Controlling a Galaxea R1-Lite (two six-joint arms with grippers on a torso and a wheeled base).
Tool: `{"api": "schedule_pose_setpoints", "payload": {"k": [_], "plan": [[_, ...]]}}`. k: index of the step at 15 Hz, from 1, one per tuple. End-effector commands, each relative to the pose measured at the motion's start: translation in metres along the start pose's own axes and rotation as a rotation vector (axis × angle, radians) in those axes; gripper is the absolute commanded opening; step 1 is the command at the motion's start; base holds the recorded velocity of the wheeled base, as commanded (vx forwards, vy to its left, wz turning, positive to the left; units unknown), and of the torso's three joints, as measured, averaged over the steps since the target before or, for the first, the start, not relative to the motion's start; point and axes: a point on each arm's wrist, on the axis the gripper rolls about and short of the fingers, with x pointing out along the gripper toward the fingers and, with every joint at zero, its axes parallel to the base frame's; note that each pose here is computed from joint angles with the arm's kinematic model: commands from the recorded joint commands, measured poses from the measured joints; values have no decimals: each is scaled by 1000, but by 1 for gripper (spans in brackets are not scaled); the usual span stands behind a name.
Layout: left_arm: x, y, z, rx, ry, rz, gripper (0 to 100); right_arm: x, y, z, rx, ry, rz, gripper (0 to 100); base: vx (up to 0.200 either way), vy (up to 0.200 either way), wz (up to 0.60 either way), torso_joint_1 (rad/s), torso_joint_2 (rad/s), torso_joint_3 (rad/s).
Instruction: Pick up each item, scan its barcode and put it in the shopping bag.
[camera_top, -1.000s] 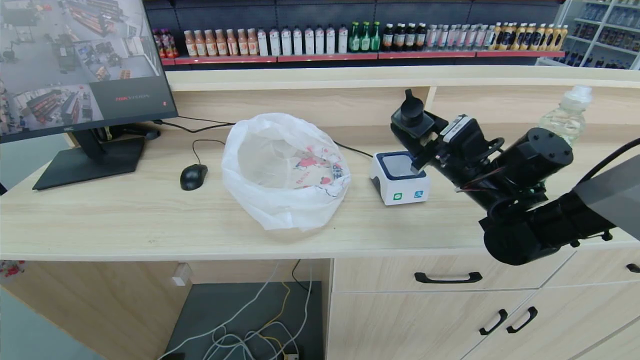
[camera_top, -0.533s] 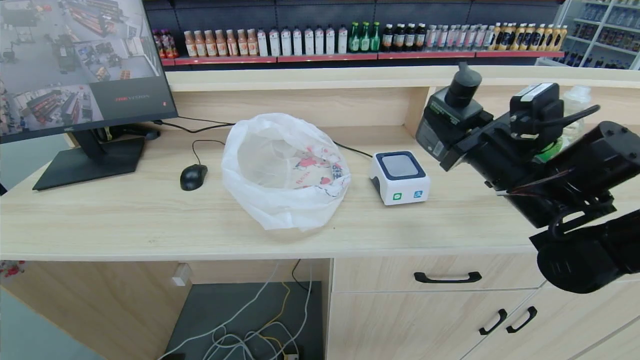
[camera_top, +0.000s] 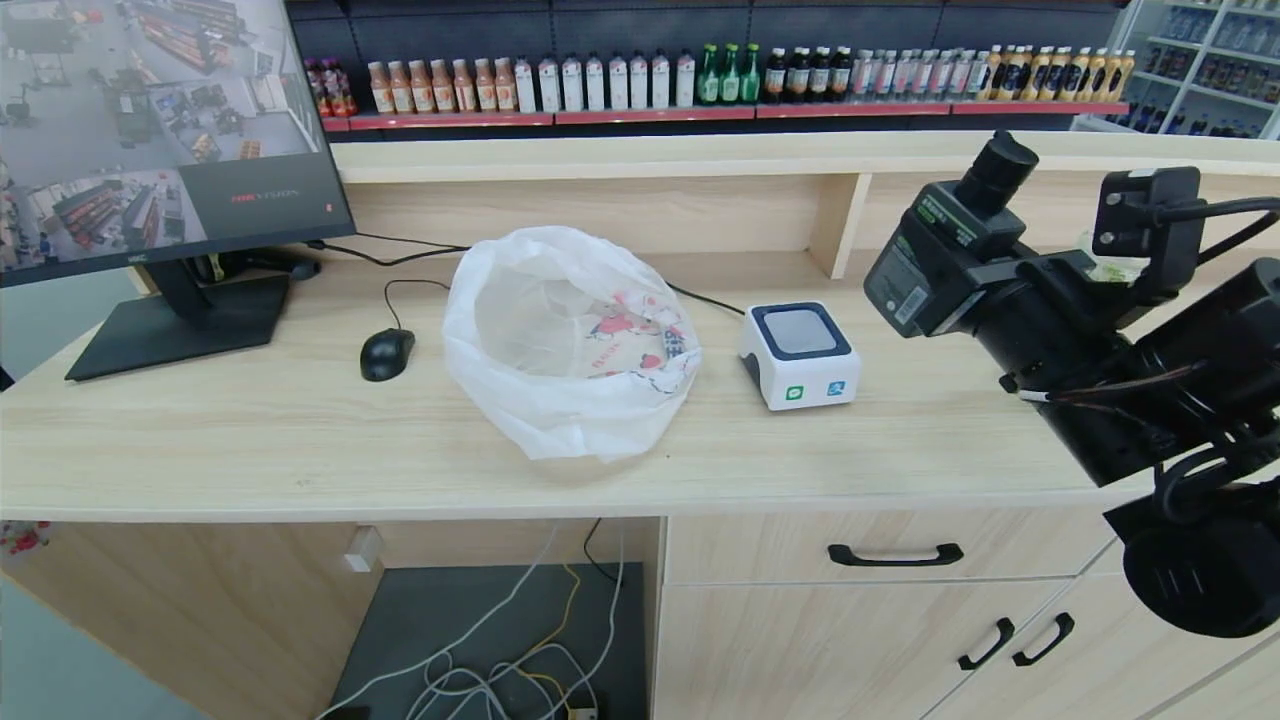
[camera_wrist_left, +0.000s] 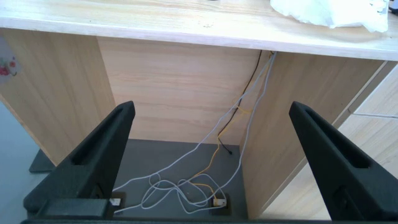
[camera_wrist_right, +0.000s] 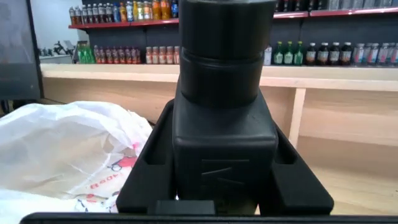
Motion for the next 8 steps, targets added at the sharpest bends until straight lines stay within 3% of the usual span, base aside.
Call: {"api": "schedule_pose_setpoints", "payload": {"k": [1,4,8], "plan": [[0,0,0,-3,0,1,100,6,1,-1,3,-13,-11,0,0,0,0,0,0,0],[0,0,0,-1,0,1,100,9,-7,-2,6,-19,-30,0,0,0,0,0,0,0],[0,0,0,-4,0,1,100,8,-29,-1,20,-21,-92,0,0,200,0,-1,2,2]]}}
